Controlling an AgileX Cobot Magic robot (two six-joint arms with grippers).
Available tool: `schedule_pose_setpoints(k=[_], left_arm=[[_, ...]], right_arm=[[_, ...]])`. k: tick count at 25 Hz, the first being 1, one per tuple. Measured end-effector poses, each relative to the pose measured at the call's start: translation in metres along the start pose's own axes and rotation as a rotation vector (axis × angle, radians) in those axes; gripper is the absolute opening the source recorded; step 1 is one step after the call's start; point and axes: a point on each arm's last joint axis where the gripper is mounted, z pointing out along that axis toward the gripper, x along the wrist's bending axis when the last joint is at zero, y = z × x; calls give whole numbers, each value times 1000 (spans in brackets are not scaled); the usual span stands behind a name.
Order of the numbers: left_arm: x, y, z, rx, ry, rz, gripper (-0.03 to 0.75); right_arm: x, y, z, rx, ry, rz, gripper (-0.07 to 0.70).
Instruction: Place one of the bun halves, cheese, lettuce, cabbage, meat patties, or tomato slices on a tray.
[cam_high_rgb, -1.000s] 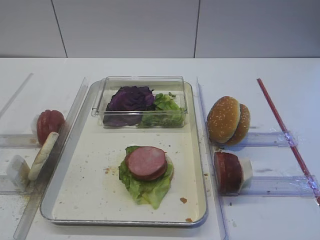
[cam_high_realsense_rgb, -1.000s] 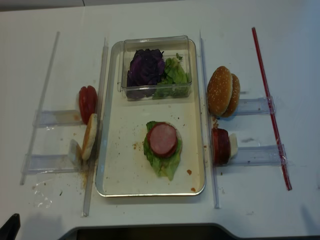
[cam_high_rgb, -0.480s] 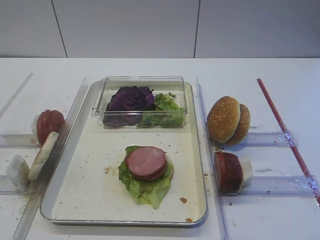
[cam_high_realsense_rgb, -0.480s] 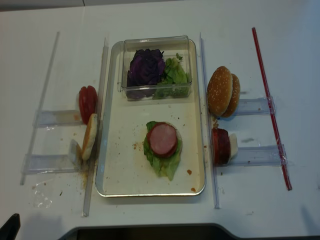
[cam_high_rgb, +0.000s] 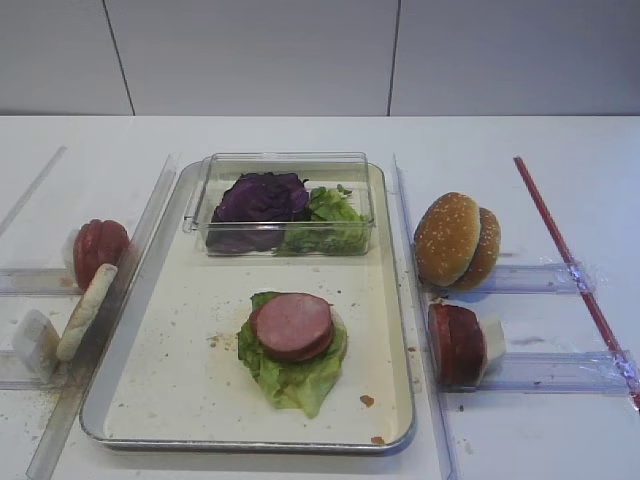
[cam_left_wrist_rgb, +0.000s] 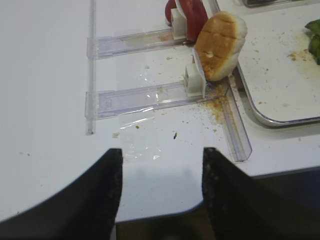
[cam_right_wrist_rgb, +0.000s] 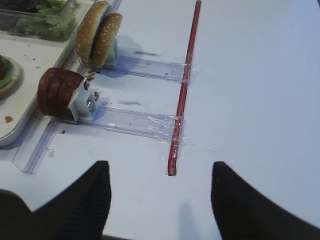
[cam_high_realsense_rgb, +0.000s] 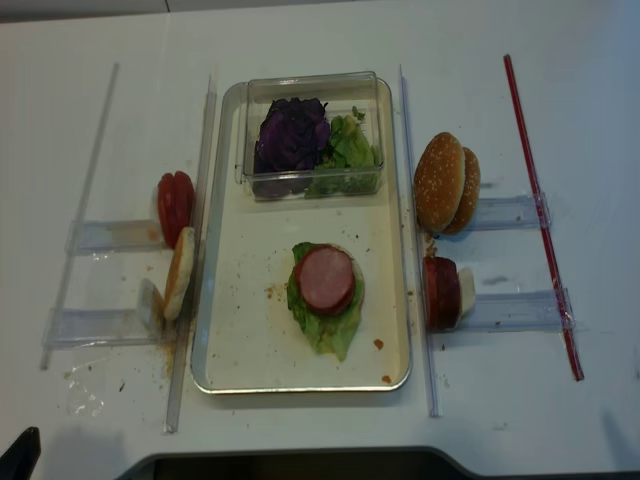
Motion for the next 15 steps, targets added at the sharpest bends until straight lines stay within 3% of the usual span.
schedule_pose_setpoints(k=[15], left_arm=[[0, 0, 0, 0, 0, 0, 349]], right_arm=[[0, 0, 0, 0, 0, 0, 456]])
